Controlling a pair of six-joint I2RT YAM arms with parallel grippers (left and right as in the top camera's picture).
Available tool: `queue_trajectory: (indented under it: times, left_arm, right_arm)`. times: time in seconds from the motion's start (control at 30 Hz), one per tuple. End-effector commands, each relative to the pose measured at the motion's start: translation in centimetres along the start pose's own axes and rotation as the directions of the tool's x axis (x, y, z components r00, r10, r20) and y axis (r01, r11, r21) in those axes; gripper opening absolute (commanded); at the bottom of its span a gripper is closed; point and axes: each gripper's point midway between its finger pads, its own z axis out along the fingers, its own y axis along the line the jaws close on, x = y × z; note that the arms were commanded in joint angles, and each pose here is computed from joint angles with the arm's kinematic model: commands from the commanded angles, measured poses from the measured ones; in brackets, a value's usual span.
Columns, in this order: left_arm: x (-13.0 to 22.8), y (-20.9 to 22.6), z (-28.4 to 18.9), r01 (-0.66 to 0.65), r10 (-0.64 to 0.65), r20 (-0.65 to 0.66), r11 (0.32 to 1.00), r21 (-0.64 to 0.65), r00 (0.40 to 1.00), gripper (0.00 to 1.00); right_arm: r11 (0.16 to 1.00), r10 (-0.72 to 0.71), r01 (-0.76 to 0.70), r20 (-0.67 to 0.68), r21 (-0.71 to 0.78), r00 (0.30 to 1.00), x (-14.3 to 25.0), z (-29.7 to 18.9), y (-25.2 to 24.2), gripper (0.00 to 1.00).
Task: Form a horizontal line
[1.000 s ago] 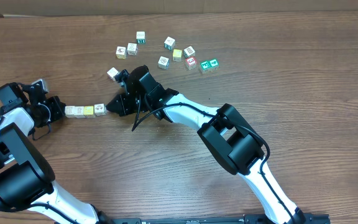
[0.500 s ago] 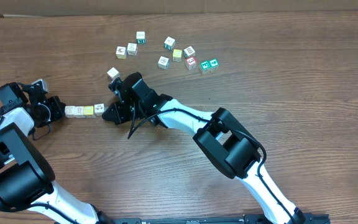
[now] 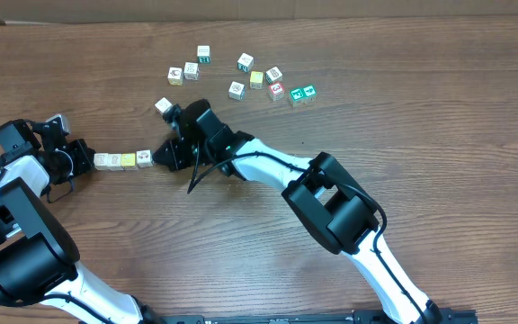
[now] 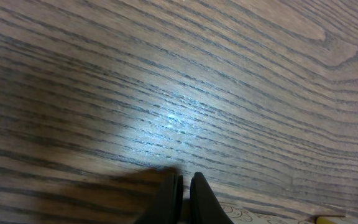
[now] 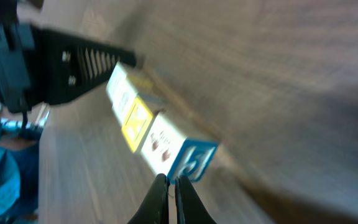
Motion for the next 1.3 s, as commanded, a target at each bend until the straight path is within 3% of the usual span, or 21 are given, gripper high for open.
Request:
queue_trajectory:
  times: [0.0,1.27]
  left_arm:
    - [0.2,-0.5,0.5,0.013,-0.013,-0.010,1.000,0.023,1.000,0.04]
    - [0.2,-0.5,0.5,0.019,-0.019,-0.008,1.000,0.023,1.000,0.04]
  right_arm:
    - [0.999,-0.014,0.010,0.075,0.047,0.997,-2.5,-0.4,-1.1,0.04]
    - [0.999,0.006,-0.007,0.019,0.039,1.000,0.5,2.8,-1.6,0.04]
